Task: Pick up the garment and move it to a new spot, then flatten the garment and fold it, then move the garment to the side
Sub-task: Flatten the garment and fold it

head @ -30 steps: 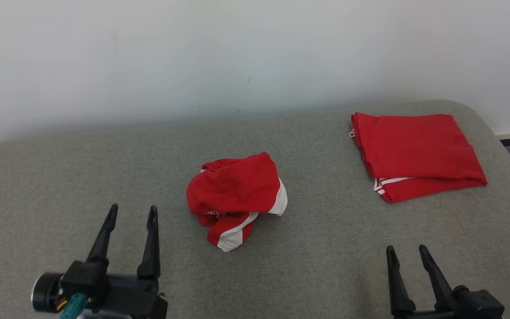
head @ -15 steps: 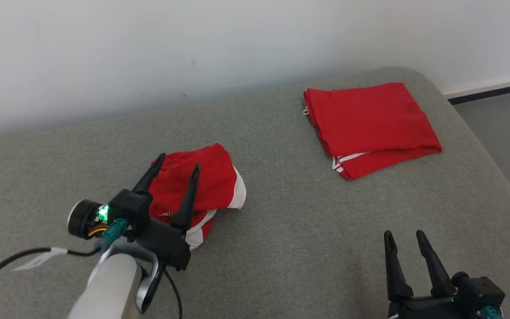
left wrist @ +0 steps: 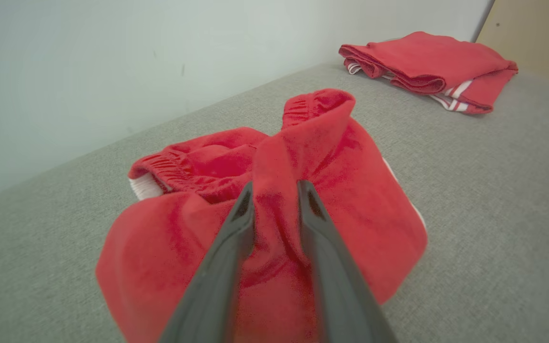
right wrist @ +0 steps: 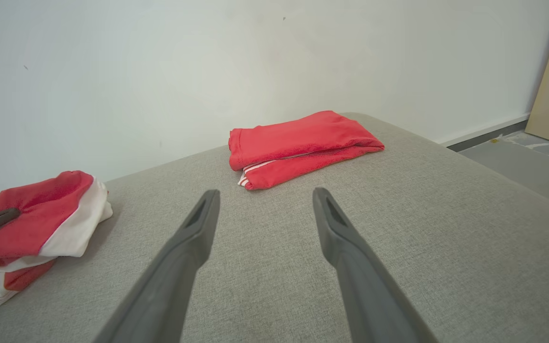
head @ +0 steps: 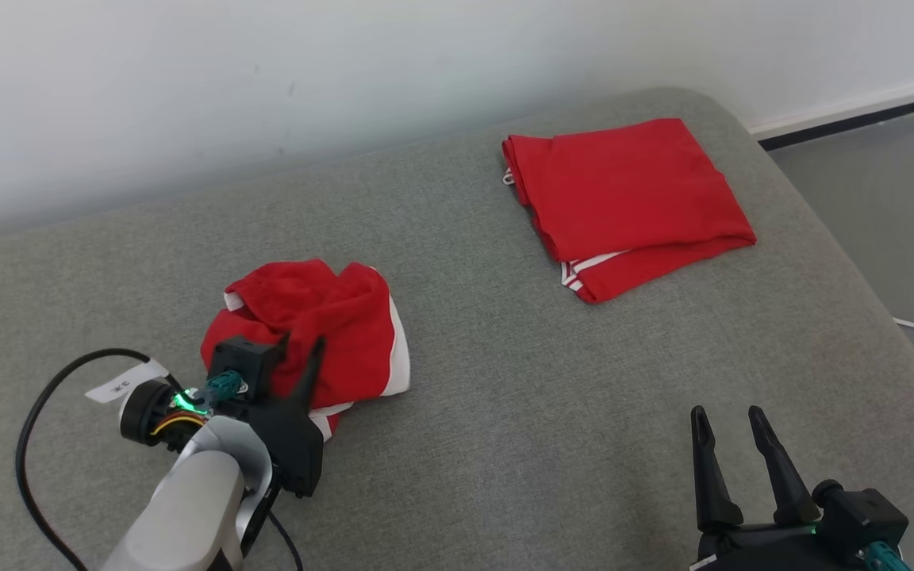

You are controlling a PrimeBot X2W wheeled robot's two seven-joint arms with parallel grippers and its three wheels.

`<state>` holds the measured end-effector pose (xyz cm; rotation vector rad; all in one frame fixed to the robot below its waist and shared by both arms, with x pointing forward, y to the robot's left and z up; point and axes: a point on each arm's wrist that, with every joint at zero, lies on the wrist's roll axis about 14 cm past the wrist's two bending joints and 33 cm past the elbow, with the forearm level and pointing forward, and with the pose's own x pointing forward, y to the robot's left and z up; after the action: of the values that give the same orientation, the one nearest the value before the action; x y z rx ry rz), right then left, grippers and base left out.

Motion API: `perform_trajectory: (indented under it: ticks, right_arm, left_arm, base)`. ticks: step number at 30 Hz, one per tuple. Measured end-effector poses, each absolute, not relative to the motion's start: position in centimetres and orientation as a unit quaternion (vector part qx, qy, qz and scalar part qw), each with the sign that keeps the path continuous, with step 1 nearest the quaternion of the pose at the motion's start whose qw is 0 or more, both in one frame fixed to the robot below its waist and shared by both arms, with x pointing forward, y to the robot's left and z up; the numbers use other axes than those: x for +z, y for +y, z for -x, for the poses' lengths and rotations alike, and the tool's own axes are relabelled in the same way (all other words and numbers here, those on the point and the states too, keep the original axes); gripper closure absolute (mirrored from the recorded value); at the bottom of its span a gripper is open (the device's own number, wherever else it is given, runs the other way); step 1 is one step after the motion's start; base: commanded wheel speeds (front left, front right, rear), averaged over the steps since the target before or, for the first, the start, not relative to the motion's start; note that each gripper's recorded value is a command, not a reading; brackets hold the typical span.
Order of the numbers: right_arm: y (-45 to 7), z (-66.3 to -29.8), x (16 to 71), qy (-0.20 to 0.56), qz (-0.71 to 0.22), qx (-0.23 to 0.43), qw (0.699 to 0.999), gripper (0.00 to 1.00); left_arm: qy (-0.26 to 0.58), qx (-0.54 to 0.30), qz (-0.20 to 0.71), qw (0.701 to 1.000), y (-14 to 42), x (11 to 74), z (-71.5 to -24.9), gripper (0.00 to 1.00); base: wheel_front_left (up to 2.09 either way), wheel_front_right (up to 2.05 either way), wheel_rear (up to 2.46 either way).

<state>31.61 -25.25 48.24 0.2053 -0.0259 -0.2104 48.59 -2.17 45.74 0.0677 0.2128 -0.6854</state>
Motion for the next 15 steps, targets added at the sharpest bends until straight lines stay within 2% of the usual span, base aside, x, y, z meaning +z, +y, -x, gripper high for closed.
perform_trajectory:
  ticks: [6, 13, 15]
  right_arm:
    - [-24.9, -32.0, 48.6, -0.02, -0.104, -0.096, 0.99, 0.0]
    - [-23.4, -32.6, 48.2, -0.012, -0.1, -0.07, 0.992, 0.0]
    - [-22.5, -33.2, 48.2, -0.012, -0.1, -0.054, 0.993, 0.0]
  left_arm:
    - [0.076, -0.338, -0.014, 0.938, -2.8, 47.6, -48.4, 1.0]
    - [-0.062, -0.335, 0.042, 0.939, -3.3, 57.5, -48.8, 1.0]
    - [-0.077, -0.325, 0.055, 0.941, -2.2, 58.1, -47.8, 1.0]
  base:
    - [0.0, 0.0, 0.0]
    - [0.0, 0.0, 0.0]
    - [0.0, 0.0, 0.0]
